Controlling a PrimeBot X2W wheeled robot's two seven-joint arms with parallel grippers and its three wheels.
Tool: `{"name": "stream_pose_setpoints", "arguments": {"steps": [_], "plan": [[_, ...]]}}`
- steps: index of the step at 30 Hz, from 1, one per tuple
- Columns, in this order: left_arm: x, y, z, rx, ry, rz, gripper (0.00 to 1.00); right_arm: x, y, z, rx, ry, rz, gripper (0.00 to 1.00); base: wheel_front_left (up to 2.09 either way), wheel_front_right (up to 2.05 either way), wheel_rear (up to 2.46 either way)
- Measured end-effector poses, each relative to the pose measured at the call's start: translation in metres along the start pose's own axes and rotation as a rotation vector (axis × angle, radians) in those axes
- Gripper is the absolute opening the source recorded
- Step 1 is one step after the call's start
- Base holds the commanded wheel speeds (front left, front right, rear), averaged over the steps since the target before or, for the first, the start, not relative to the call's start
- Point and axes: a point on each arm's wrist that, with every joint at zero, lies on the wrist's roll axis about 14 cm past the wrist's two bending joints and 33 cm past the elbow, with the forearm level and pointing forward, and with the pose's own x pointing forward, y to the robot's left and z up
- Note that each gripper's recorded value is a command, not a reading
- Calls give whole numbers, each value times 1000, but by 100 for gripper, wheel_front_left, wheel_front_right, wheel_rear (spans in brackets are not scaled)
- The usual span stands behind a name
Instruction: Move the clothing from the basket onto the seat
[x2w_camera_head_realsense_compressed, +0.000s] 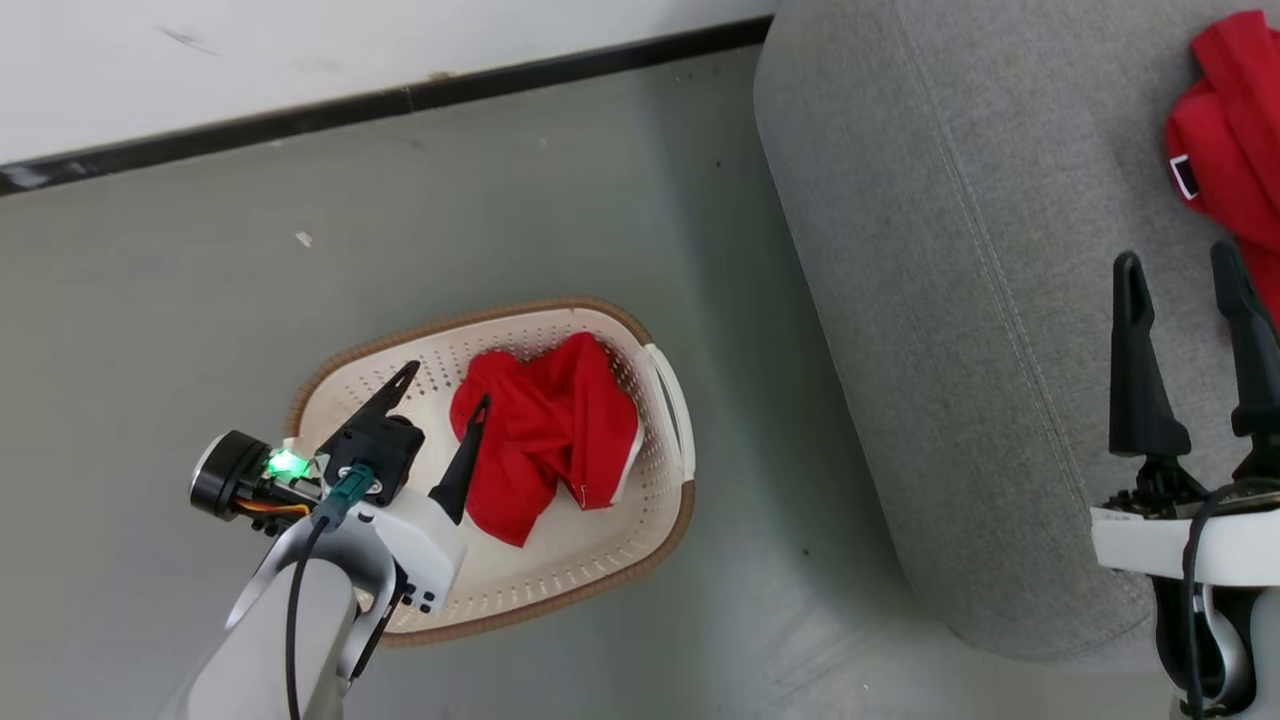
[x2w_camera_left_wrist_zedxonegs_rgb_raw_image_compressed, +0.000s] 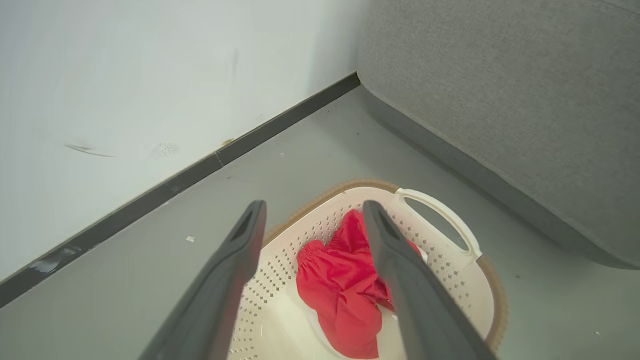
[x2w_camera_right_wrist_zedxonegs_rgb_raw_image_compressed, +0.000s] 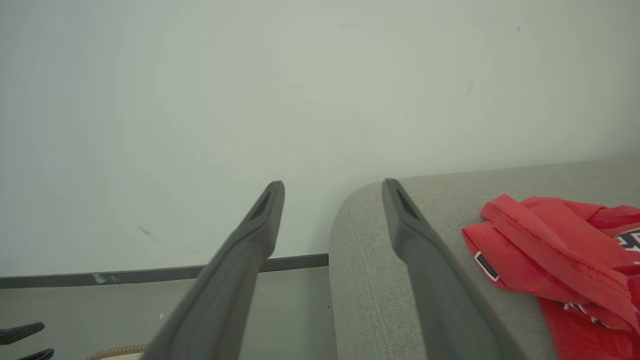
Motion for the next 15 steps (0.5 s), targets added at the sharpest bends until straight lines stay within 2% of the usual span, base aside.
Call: {"name": "stream_pose_setpoints", "arguments": {"steps": [15], "plan": [[40,-19,-83,33,199,-109,100,31,-3,-19,-3,4,-13,100,0,0,0]]}}
